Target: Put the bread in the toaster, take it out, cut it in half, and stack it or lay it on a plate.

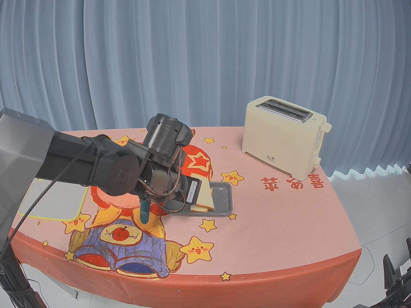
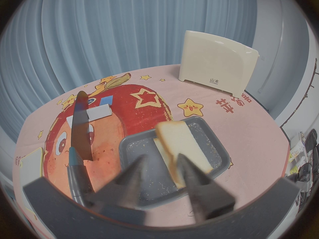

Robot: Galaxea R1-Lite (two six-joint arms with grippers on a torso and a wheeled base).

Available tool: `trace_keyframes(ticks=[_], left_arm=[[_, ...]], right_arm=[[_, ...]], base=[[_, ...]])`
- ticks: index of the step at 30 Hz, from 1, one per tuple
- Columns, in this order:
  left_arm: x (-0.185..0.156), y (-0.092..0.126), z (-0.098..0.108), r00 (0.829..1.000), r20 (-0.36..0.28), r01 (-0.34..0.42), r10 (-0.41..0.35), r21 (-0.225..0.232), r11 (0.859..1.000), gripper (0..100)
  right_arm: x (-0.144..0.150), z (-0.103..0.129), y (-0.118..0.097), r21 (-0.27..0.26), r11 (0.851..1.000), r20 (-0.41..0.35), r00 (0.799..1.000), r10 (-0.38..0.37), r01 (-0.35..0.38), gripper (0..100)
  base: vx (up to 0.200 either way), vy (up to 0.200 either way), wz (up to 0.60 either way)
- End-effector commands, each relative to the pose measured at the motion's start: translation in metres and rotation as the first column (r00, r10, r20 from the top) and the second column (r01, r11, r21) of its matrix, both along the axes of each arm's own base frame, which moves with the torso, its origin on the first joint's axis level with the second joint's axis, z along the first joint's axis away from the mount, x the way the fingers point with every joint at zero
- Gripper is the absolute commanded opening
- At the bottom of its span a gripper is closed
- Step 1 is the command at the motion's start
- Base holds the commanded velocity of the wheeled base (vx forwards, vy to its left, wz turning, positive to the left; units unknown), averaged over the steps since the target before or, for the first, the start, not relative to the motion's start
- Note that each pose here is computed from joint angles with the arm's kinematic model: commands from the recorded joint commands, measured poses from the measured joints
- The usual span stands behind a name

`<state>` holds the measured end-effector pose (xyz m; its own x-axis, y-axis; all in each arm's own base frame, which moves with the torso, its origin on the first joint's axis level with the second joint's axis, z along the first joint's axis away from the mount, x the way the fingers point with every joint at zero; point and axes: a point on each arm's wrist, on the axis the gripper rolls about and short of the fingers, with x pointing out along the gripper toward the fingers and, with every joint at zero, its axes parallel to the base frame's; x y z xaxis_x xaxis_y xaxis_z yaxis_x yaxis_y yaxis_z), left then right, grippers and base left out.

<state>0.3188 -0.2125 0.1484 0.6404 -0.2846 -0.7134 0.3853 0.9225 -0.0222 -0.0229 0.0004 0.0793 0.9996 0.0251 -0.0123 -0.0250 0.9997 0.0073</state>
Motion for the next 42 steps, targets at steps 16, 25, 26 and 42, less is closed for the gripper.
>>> trace_keyframes(ticks=[16,25,26,42], left_arm=[[0.000,0.000,0.001,1.000,0.005,-0.003,0.003,-0.001,1.000,100],[0.000,0.001,0.004,1.000,0.015,-0.003,0.003,-0.008,1.000,100],[0.000,0.001,0.005,1.000,0.016,-0.003,0.003,-0.009,1.000,100],[-0.022,0.020,0.038,0.997,0.073,-0.014,0.017,-0.041,0.999,100]], right_arm=[[0.000,-0.004,0.000,-0.001,1.000,0.002,1.000,0.001,-0.001,100],[0.000,-0.004,0.000,0.001,1.000,0.002,1.000,0.001,-0.001,100],[0.000,-0.004,0.000,-0.001,1.000,0.002,1.000,0.001,-0.001,100],[0.000,-0.004,0.000,-0.001,1.000,0.002,1.000,0.001,-0.001,100]], base=[[0.000,0.000,0.00],[0.000,0.000,0.00],[0.000,0.000,0.00],[0.000,0.000,0.00]])
